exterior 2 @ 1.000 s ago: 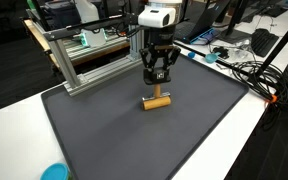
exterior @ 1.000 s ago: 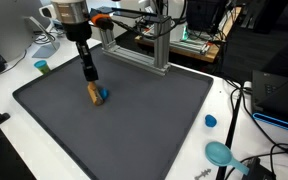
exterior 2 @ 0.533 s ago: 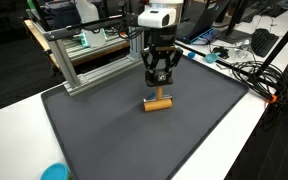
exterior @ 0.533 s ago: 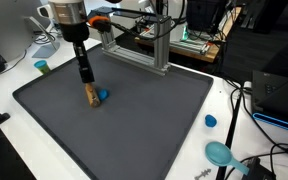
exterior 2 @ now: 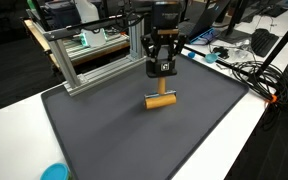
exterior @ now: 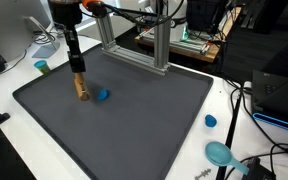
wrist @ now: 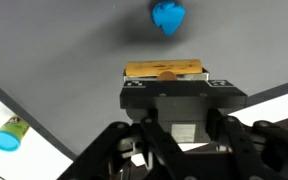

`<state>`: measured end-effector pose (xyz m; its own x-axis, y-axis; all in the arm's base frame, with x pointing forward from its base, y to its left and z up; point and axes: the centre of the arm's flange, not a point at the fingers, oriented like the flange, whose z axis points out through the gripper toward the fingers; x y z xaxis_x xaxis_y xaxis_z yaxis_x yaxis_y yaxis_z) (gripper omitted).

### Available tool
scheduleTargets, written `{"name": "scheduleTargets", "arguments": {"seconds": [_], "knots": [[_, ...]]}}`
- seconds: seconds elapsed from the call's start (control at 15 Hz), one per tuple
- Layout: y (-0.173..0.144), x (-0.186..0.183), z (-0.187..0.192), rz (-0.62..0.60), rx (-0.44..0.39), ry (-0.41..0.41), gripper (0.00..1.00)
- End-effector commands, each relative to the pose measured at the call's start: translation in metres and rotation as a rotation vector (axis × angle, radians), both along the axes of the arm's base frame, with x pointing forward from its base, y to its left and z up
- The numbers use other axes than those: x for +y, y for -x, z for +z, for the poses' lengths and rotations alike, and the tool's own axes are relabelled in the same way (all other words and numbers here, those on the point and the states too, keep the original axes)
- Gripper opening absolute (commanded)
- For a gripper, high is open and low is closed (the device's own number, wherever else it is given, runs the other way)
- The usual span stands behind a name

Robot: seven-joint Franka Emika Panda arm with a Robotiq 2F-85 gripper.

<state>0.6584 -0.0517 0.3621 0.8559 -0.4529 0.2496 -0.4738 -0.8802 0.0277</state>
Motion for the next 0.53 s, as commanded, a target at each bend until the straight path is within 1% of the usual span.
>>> {"name": "scheduleTargets", "arguments": {"seconds": [0.0,0.07,0.2,0.47], "knots": [[0.016,0.018,0.001,0.064,0.075,-0.032,0.22],[0.019,0.024,-0.003,0.078,0.093,-0.041,0.22],[0.02,0.032,-0.011,0.091,0.097,-0.049,0.22],[0.02,0.037,-0.023,0.089,0.107,-0.031,0.22]]}}
